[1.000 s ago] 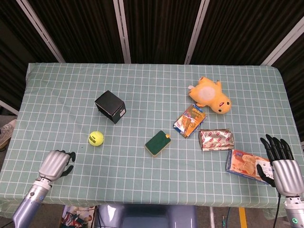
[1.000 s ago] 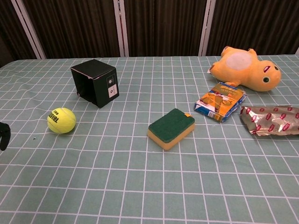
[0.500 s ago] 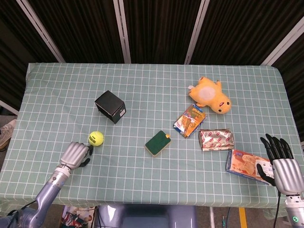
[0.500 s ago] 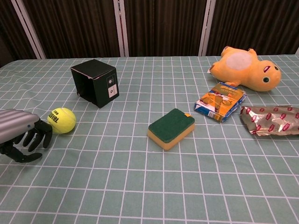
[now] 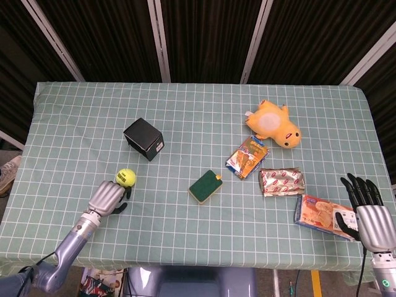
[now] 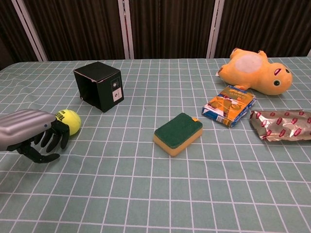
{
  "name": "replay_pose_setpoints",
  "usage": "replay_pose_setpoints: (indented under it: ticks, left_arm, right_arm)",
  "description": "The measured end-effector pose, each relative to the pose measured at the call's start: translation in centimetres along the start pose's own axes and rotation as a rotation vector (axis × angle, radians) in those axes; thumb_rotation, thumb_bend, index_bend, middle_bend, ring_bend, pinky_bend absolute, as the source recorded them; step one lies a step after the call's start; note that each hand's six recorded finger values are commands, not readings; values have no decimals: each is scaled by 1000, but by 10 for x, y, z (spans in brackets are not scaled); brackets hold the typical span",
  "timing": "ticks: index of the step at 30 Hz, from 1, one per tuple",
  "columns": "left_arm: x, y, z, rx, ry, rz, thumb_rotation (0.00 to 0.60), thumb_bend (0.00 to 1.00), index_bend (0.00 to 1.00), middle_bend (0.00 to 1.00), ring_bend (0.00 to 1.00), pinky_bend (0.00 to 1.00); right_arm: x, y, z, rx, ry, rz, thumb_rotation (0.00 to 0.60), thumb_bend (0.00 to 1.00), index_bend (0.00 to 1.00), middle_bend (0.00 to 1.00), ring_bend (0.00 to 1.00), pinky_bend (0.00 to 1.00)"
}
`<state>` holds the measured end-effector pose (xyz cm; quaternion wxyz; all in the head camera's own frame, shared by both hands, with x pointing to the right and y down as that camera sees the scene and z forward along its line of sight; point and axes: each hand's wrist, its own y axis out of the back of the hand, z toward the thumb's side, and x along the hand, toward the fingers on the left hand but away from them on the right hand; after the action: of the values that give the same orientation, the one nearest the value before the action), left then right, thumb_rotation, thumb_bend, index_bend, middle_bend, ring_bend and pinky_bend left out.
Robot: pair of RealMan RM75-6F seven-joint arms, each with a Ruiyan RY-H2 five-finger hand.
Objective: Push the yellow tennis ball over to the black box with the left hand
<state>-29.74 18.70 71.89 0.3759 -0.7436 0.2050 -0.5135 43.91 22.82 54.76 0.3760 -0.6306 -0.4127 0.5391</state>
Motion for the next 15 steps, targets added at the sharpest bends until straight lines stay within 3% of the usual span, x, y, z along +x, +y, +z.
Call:
replay_pose_setpoints:
  ticks: [15]
  left_arm:
    - [19, -3, -10, 23, 14, -17, 600, 305, 490, 591, 536, 540]
  right_arm:
    - [-2, 0, -3, -6, -12, 5, 600, 426, 0, 0, 0, 0]
